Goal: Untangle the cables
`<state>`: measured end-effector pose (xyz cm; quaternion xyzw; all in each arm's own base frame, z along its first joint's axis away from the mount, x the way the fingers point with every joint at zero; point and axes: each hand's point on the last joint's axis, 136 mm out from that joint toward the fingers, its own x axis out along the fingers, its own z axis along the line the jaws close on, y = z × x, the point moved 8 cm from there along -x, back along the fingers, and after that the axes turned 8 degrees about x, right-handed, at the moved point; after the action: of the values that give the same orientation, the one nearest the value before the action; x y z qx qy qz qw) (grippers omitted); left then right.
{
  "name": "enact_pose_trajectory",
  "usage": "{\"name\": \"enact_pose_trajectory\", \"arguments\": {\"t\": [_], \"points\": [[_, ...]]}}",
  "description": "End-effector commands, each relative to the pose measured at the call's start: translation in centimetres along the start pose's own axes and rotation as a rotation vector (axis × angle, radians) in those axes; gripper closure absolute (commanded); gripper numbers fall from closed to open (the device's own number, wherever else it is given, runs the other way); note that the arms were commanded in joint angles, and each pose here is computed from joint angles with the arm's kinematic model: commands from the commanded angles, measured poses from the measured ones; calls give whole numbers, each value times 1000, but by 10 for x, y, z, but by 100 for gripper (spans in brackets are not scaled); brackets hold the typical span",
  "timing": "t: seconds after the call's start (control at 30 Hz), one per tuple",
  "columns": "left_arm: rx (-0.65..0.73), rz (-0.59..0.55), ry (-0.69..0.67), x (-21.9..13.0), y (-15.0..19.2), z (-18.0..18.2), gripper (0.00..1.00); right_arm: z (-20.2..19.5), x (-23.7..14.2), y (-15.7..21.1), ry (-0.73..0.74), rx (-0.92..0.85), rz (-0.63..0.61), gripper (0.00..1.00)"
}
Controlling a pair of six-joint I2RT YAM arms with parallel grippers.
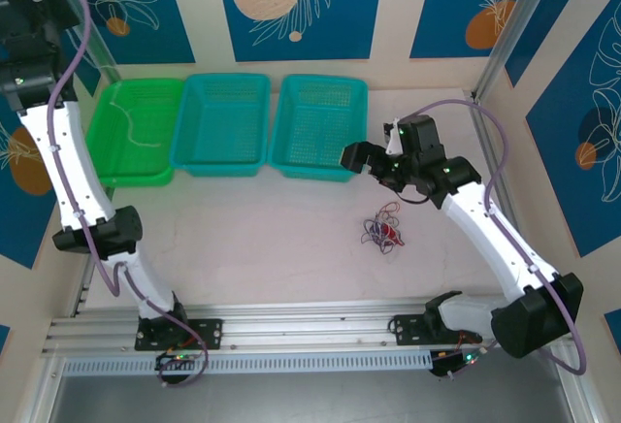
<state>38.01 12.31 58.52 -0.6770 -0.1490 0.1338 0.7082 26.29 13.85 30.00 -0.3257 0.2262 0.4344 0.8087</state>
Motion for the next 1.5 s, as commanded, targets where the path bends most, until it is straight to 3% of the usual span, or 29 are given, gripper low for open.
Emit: {"name": "enact_pose_trajectory", "arguments": {"t": [0.0, 0.33, 0.63, 0.83, 0.87, 0.9, 0.97, 1.0, 1.13, 1.3, 1.47], "points": [[-69, -52, 42, -2, -9, 6, 100, 5, 5, -2, -9, 8, 26, 0], [-74, 294, 26, 61, 92, 0, 100, 11, 12, 0, -3, 2, 68, 1], [-46, 750, -76, 93, 217, 0, 100, 14, 6, 5, -10, -4, 70, 0], [14, 923, -168, 102, 275, 4, 100, 13, 0, 9, -8, -11, 62, 0], [26, 936, -185, 103, 281, 6, 90, 12, -2, 9, -5, -11, 58, 1], [36, 940, -201, 103, 284, 7, 79, 11, -3, 10, -3, -11, 55, 0], [41, 940, -206, 102, 285, 7, 45, 10, -6, 11, 3, -11, 46, 1], [33, 936, -198, 102, 284, 7, 35, 9, -8, 12, 4, -13, 43, 0], [7, 887, -140, 91, 261, 0, 12, 6, -11, 13, 7, -11, 30, 0], [-46, 823, -47, 64, 222, -12, 12, 4, -11, 14, 7, -7, 31, 1], [-112, 738, 202, 10, 183, -57, 14, -26, -8, 14, 123, 86, -22, 0]]}}
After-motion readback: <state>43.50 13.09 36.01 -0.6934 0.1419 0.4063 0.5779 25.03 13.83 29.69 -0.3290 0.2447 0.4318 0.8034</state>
